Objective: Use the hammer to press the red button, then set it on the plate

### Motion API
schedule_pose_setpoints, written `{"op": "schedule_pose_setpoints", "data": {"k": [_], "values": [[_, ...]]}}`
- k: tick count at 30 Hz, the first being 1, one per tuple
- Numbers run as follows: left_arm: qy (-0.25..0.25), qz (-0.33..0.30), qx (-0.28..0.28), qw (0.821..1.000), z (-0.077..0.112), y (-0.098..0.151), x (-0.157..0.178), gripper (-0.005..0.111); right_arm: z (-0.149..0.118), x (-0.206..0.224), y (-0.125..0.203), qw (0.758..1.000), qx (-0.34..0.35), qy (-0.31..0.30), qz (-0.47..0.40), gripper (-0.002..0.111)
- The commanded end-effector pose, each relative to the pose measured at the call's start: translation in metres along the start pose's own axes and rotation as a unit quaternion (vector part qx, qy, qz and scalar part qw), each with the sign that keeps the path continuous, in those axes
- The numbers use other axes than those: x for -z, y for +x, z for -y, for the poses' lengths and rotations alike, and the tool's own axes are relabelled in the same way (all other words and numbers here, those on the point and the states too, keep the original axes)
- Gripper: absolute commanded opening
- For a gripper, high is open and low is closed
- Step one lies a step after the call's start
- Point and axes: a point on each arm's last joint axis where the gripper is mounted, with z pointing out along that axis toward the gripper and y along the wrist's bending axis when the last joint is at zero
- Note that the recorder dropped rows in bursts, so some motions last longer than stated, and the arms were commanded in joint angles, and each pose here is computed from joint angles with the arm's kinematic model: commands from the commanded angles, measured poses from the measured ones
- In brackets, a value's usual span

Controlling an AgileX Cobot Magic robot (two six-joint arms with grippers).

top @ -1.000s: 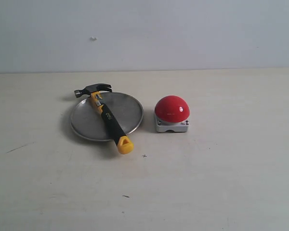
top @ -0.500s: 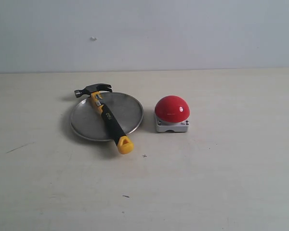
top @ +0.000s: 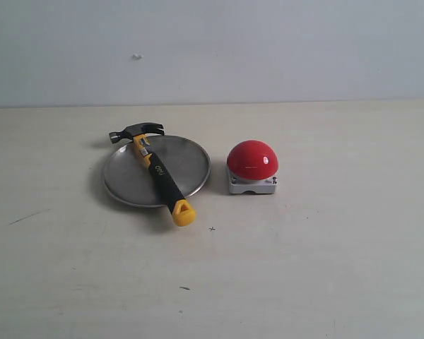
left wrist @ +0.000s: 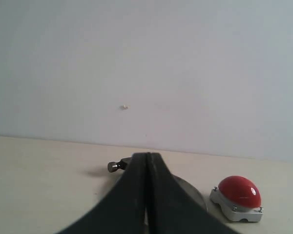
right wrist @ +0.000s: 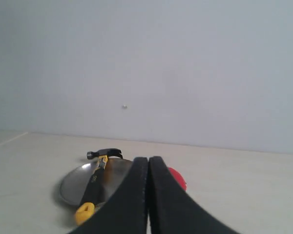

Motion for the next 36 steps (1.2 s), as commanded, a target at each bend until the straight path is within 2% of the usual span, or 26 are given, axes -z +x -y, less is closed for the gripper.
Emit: {"op": "schedule_pose_setpoints", "data": {"k": [1, 6, 13, 23, 36], "values": [[0.000, 0.002, 0.004, 1.000, 0.000, 0.001, 0.000, 0.000, -0.001, 0.000, 0.003, 0.999, 0.040, -0.005, -0.017, 0.000], [0.000, 0.002, 0.004, 1.000, 0.000, 0.001, 0.000, 0.000, 0.000, 0.001, 0.011, 0.996, 0.058, -0.005, -0.061, 0.000], [0.000, 0.002, 0.004, 1.000, 0.000, 0.001, 0.000, 0.000, 0.002, 0.002, 0.013, 0.995, 0.079, 0.008, -0.067, 0.000], [0.000, 0.002, 0.004, 1.000, 0.000, 0.001, 0.000, 0.000, 0.015, 0.004, 0.040, 0.990, 0.068, 0.093, -0.084, 0.000], [0.000, 0.002, 0.004, 1.000, 0.000, 0.001, 0.000, 0.000, 0.025, 0.009, 0.046, 0.974, 0.071, 0.184, -0.113, 0.000]]}}
